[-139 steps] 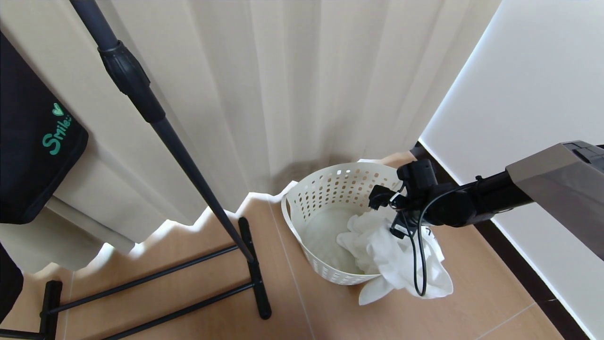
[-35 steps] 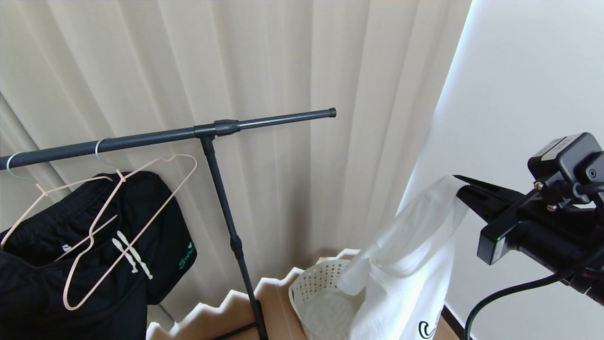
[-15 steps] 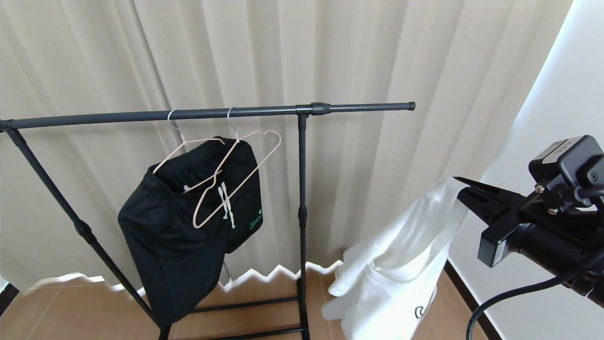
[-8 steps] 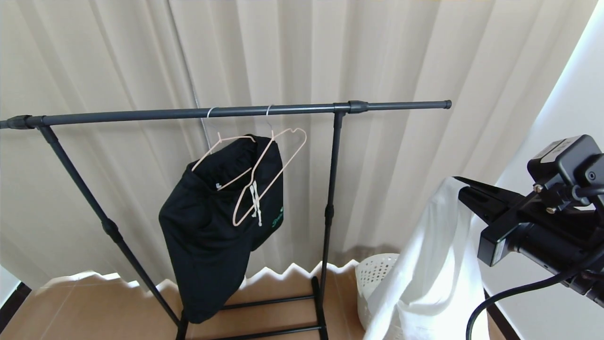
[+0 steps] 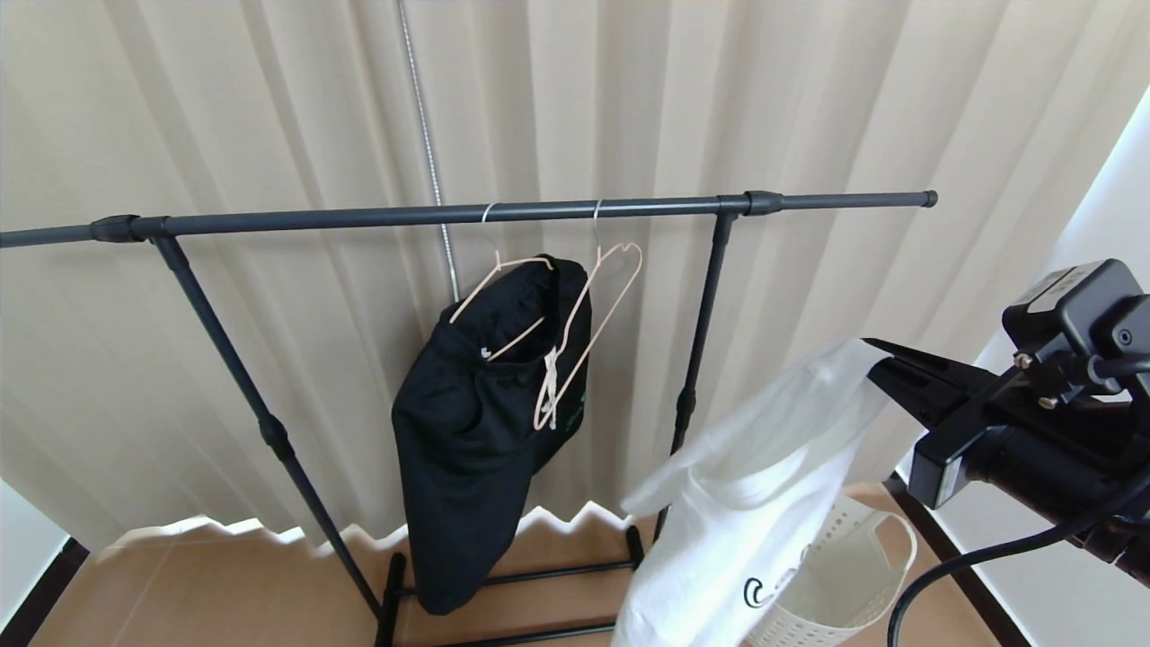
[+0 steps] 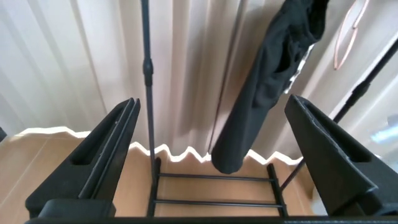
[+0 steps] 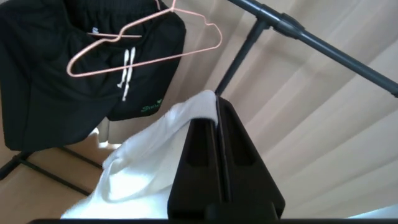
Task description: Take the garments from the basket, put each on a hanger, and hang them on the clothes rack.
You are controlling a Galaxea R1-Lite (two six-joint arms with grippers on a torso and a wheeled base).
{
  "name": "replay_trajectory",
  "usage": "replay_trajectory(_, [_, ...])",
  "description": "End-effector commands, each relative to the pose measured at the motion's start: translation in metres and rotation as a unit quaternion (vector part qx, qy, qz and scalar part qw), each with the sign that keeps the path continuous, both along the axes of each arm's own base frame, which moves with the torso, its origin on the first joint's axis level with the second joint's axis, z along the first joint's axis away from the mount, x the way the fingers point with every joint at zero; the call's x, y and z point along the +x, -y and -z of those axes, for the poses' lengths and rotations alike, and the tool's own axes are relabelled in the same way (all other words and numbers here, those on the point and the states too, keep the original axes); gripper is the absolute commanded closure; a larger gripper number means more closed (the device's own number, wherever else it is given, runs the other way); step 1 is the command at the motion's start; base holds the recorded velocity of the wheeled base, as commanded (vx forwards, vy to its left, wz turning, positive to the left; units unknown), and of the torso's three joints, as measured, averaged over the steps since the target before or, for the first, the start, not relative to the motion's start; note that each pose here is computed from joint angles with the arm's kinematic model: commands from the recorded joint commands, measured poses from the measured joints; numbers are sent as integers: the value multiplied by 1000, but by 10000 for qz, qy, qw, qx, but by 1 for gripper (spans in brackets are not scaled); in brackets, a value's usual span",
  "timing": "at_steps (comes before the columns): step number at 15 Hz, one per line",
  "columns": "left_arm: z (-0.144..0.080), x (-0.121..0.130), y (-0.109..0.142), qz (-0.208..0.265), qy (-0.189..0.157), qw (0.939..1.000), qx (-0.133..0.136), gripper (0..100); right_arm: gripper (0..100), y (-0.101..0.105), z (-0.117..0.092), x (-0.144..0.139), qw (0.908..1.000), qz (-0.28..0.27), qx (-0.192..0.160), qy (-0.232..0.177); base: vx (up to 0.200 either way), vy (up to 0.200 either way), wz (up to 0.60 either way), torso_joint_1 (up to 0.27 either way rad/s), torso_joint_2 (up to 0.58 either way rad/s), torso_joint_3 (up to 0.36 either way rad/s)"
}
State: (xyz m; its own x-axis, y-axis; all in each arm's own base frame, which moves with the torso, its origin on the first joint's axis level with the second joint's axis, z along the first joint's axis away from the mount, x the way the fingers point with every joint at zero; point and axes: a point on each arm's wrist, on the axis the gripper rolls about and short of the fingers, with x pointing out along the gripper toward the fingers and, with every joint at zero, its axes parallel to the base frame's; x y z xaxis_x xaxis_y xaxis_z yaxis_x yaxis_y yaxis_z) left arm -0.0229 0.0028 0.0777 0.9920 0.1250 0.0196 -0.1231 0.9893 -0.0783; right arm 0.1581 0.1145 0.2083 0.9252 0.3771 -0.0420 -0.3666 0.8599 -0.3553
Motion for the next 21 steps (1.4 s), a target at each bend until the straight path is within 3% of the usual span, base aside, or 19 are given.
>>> replay_trajectory(1, [0,0,0,-10,-7,10000,4,0,100,0,0,0,10000,-4,0,-5,0,0,0,0,0,0])
replay_trajectory(6, [0,0,0,-34,-32,10000,72,0,100,-2,4,1,10000,-12,-47,-65,0,0,0,0,0,0])
replay_trajectory(7, [0,0,0,-77,-65,9994,322,0,100,-2,5,2,9999,-12,-70,-96,0,0,0,0,0,0])
replay_trajectory(10, [-1,0,0,-4,-135,9977,658,0,100,-5,10,4,9997,-35,-136,-180,0,0,0,0,0,0])
replay_trajectory(11, [-14,4,1,482,-301,9949,838,0,100,-7,12,7,9996,-35,-164,-217,0,0,0,0,0,0])
replay_trajectory(12, [-24,8,2,800,-434,9926,808,0,100,-8,12,8,9996,-35,-179,-235,0,0,0,0,0,0])
replay_trajectory(14, [-45,23,6,1520,-801,9829,666,0,100,-8,13,7,9995,-35,-183,-241,0,0,0,0,0,0])
replay_trajectory(16, [-62,37,10,2262,-1032,9671,541,0,100,-7,13,7,9995,-35,-188,-247,0,0,0,0,0,0])
replay_trajectory(18, [-81,62,15,3053,-1321,9420,447,0,100,-8,14,7,9995,-50,-198,-259,0,0,0,0,0,0])
replay_trajectory(19, [-87,74,20,3360,-1333,9312,464,0,100,-9,14,8,9994,-58,-203,-265,0,0,0,0,0,0])
replay_trajectory(20, [-91,80,23,3531,-1294,9256,439,0,100,-10,15,9,9993,-72,-210,-285,0,0,0,0,0,0])
replay_trajectory(21, [-100,96,35,3969,-1162,9101,274,0,100,-12,14,9,9994,-80,-206,-279,0,0,0,0,0,0])
